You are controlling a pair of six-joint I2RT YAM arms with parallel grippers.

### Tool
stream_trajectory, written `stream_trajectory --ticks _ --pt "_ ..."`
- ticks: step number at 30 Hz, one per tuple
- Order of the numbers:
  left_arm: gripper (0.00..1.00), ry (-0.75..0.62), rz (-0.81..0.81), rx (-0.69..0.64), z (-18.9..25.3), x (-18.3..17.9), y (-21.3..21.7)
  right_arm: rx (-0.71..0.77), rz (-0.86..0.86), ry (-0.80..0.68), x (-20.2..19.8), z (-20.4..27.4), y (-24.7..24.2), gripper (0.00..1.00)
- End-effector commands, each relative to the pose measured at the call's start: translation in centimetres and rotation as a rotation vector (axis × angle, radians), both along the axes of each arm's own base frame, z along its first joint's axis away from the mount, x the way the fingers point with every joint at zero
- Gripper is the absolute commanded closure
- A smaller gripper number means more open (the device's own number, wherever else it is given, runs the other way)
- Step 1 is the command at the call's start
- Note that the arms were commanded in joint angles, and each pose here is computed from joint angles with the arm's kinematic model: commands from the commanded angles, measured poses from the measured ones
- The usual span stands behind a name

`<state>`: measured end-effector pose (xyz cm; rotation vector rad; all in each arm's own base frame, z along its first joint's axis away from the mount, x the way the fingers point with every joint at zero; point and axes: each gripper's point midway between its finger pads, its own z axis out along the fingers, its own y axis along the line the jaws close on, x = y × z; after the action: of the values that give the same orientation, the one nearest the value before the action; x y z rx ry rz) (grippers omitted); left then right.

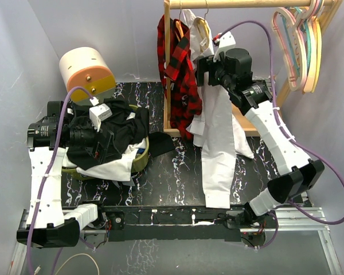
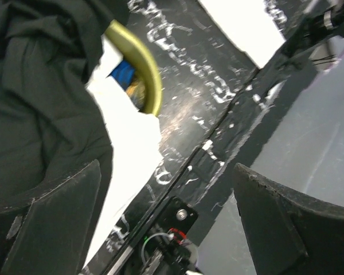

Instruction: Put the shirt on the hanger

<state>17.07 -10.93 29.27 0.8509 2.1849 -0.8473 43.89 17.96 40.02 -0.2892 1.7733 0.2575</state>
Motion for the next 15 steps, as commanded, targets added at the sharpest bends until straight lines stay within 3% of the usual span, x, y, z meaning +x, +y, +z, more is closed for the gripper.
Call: stream_trajectory --ticks 1,3,7,11,15 --pt "0.03 -0.062 0.072 0.191 -1.0 -0.3 3.0 0.001 -0.059 -0.039 -3.4 2.1 -2.9 0.07" --pt "0.03 -0.132 0.114 0.233 -0.2 0.2 3.8 0.014 -0.090 -0.061 -4.7 2.9 -4.0 0.02" --pt "0.03 -0.216 0.284 0.253 1.2 1.4 5.1 0.064 -0.177 -0.136 -7.5 6.0 -6.7 0.02" --pt "0.03 -0.119 0.396 0.248 0.5 1.9 5.8 0.110 -0.221 -0.139 -10.1 6.2 -8.3 0.02" --pt "0.03 -0.091 0.673 0.241 1.0 3.2 8.0 0.102 -0.315 -0.053 -11.6 2.6 -10.2 0.02"
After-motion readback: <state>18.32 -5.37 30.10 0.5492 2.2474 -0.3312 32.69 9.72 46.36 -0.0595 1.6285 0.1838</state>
